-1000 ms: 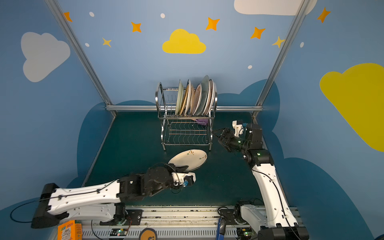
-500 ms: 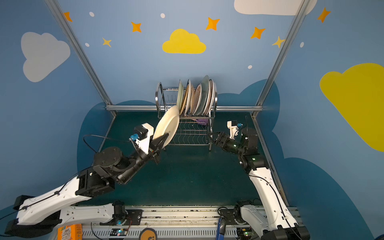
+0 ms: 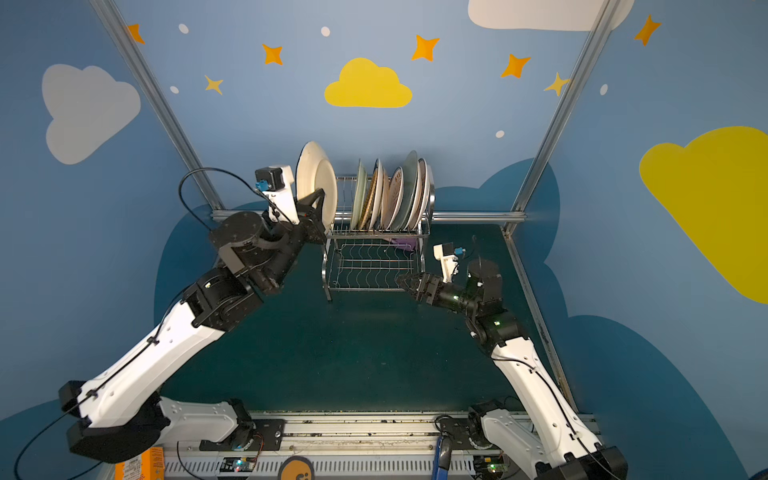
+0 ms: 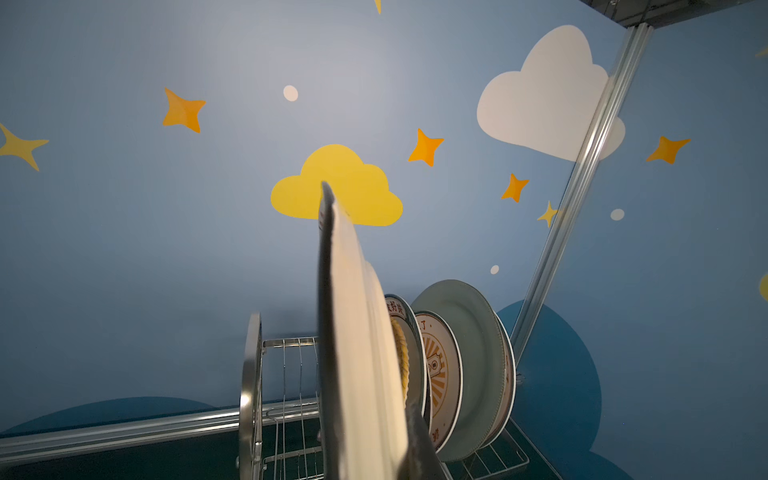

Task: Load the plates into the dish rack
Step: 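Lift the white plate to the rack's top tier with left gripper while right releases, then lower the white plate into the top-tier slot nearest the robot with the left gripper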

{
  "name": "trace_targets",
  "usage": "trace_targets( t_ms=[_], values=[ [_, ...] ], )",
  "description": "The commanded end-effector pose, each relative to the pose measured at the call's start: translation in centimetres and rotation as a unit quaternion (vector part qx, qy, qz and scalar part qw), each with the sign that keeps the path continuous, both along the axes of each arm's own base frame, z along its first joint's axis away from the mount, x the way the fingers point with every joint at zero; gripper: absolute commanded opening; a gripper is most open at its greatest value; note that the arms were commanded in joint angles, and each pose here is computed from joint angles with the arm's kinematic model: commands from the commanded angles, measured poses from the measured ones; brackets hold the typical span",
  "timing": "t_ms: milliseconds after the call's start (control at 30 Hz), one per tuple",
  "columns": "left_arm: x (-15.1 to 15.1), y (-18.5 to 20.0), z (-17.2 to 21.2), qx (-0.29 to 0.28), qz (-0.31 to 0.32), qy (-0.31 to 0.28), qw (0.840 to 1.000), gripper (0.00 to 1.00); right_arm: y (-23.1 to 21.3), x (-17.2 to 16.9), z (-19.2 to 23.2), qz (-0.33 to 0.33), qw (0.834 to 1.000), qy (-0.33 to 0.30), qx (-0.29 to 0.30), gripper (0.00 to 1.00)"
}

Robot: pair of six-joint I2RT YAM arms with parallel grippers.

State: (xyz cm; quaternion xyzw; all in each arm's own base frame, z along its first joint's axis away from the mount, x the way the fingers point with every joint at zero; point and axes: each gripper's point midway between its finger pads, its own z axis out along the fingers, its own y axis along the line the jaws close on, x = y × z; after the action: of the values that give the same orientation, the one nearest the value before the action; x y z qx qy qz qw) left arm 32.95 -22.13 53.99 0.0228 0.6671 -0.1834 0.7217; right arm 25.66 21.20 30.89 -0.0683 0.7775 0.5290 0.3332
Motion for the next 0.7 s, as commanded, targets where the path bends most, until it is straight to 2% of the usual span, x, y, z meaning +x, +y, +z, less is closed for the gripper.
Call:
trace_targets(
  t_ms=[0, 367, 667],
  values=[
    [0.5, 0.7, 4.0, -0.047, -0.017, -0.036, 0.998, 0.04, 0.7, -0.3, -0.1, 0.016, 1.0, -0.018, -0.001, 0.88],
    [8.4, 0.0, 2.2, -0.028, -0.017, 0.005, 0.999, 0.04, 2.1, -0.5, -1.4, 0.045, 0.999, 0.006, -0.006, 0.88],
    [12.5, -1.3, -0.4, -0.002, -0.003, 0.027, 1.0, 0.04, 2.5, -0.6, -2.3, 0.052, 0.998, 0.024, -0.011, 0.88]
  ],
)
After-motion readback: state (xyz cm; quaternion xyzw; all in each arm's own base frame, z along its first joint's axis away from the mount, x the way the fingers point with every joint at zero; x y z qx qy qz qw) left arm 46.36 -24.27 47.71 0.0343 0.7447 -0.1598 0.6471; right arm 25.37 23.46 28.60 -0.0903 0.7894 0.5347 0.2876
